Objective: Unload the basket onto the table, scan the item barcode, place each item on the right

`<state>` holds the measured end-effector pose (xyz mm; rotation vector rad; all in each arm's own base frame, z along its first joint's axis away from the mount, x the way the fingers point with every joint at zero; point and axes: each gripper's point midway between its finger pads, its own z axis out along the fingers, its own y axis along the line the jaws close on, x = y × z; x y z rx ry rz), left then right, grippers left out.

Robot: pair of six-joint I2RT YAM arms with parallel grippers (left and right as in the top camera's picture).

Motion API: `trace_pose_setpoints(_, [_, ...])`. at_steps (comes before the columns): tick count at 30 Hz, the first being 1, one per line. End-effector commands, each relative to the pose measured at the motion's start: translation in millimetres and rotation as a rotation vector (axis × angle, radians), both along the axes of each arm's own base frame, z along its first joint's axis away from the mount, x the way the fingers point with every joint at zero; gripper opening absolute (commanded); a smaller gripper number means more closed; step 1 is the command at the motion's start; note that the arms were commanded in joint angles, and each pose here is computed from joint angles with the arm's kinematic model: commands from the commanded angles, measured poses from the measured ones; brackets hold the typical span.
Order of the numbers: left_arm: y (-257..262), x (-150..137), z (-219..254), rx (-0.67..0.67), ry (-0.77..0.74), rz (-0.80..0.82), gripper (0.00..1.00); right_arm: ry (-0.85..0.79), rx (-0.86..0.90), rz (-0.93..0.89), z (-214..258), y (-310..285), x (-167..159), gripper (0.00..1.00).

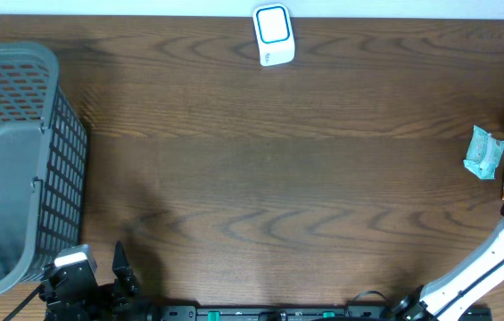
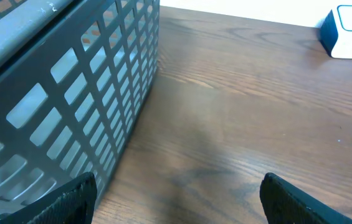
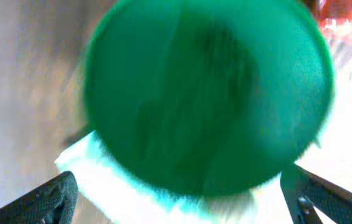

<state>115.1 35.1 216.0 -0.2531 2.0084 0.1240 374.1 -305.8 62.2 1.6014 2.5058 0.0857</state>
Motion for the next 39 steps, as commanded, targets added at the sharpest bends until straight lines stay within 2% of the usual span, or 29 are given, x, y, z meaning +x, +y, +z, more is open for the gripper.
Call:
trace_pose_setpoints(1, [0.9, -0.5, 0.9, 0.018, -0.003, -0.004, 0.84, -0.219, 0.042, 0.028, 84.8, 29.2, 21.7, 0.94])
trace_pose_setpoints(2, [0.9, -0.4, 0.9, 0.018, -0.003, -0.004, 0.84, -0.249, 0.077, 0.05, 96.0, 42.8, 24.1, 0.93])
trace_pose_setpoints(3, [0.9, -0.5, 0.9, 0.018, -0.003, -0.004, 0.84, -0.286, 0.128, 0.1, 114.4, 66.7, 24.8, 0.72])
trace_pose_setpoints(4, [1.0, -0.5, 0.9, 0.019, -0.003, -0.004, 0.84, -0.311, 0.18, 0.146, 133.4, 93.0, 21.5, 0.43])
trace_pose_setpoints(5, [0.9, -0.5, 0.9, 0.018, -0.003, -0.004, 0.84, -0.311, 0.203, 0.175, 143.9, 109.4, 17.1, 0.29])
trace_pose_setpoints(6, [1.0, -0.5, 0.9, 0.019, -0.003, -0.004, 0.84, -0.309, 0.213, 0.19, 150.0, 118.7, 13.9, 0.25])
trace_pose_setpoints(7, [0.9, -0.5, 0.9, 0.018, -0.003, -0.004, 0.84, -0.3, 0.222, 0.217, 158.8, 132.7, 7.7, 0.14])
trace_pose_setpoints(8, [0.9, -0.5, 0.9, 0.018, -0.003, -0.004, 0.84, -0.293, 0.226, 0.238, 164.6, 141.8, 2.7, 0.1])
trace_pose_setpoints(9, [0.9, -0.5, 0.9, 0.018, -0.003, -0.004, 0.84, -0.276, 0.232, 0.303, 180.0, 164.7, -12.7, 0.01])
trace_pose_setpoints(12, [0.9, -0.5, 0.9, 0.018, -0.003, -0.004, 0.84, -0.26, 0.25, 0.398, 200.4, 200.2, -33.2, 0.01])
trace_pose_setpoints(15, [0.9, -0.5, 0.9, 0.018, -0.003, -0.004, 0.84, -0.317, 0.274, 0.606, 230.8, 257.1, -51.1, 0.02])
trace_pose_setpoints(16, [1.0, -0.5, 0.9, 0.019, -0.003, -0.004, 0.84, -0.363, 0.277, 0.693, 243.8, 280.4, -56.2, 0.09])
trace_pose_setpoints(17, [1.0, -0.5, 0.9, 0.018, -0.003, -0.004, 0.84, -0.417, 0.275, 0.787, 262.9, 313.2, -68.3, 0.38])
trace_pose_setpoints(19, [0.9, -0.5, 0.9, 0.018, -0.003, -0.004, 0.84, -0.479, 0.279, 0.87, 284.5, 346.1, -85.2, 0.71])
trace_pose_setpoints(20, [0.9, -0.5, 0.9, 0.018, -0.003, -0.004, 0.84, -0.498, 0.277, 0.898, 292.9, 359.3, -95.0, 0.83])
trace_pose_setpoints(21, [0.9, -0.5, 0.9, 0.018, -0.003, -0.004, 0.84, -0.512, 0.267, 0.928, 299.6, 369.3, -105.1, 0.82])
trace_pose_setpoints(22, [0.9, -0.5, 0.9, 0.018, -0.003, -0.004, 0.84, -0.527, 0.244, 0.967, 305.7, 377.8, -115.8, 0.73])
trace_pose_setpoints(23, [0.9, -0.5, 0.9, 0.018, -0.003, -0.004, 0.84, -0.541, 0.202, 1.005, 311.4, 383.5, -127.5, 0.5])
trace_pose_setpoints(24, [1.0, -0.5, 0.9, 0.018, -0.003, -0.004, 0.84, -0.546, 0.179, 1.019, 313.7, 384.8, -132.8, 0.46])
trace_pose_setpoints(25, [0.9, -0.5, 0.9, 0.018, -0.003, -0.004, 0.84, -0.557, 0.125, 1.045, 318.2, 386.0, -143.5, 0.52])
trace_pose_setpoints(27, [0.9, -0.5, 0.9, 0.018, -0.003, -0.004, 0.84, -0.597, 0.06, 1.091, 328.6, 390.0, -164.1, 0.87])
trace_pose_setpoints(28, [0.9, -0.5, 0.9, 0.018, -0.003, -0.004, 0.84, -0.631, 0.05, 1.119, 335.4, 394.4, -176.6, 0.99])
trace_pose_setpoints(36, [0.9, -0.5, 0.9, 0.018, -0.003, -0.004, 0.84, -0.86, -0.09, 1.145, 371.3, 386.6, -254.0, 0.99])
trace_pose_setpoints(38, [0.9, -0.5, 0.9, 0.018, -0.003, -0.004, 0.84, -0.901, -0.152, 1.125, 375.7, 378.3, -270.0, 0.86])
trace_pose_setpoints(39, [1.0, -0.5, 0.9, 0.018, -0.003, -0.004, 0.84, -0.928, -0.184, 1.131, 378.2, 375.6, -279.3, 0.9])
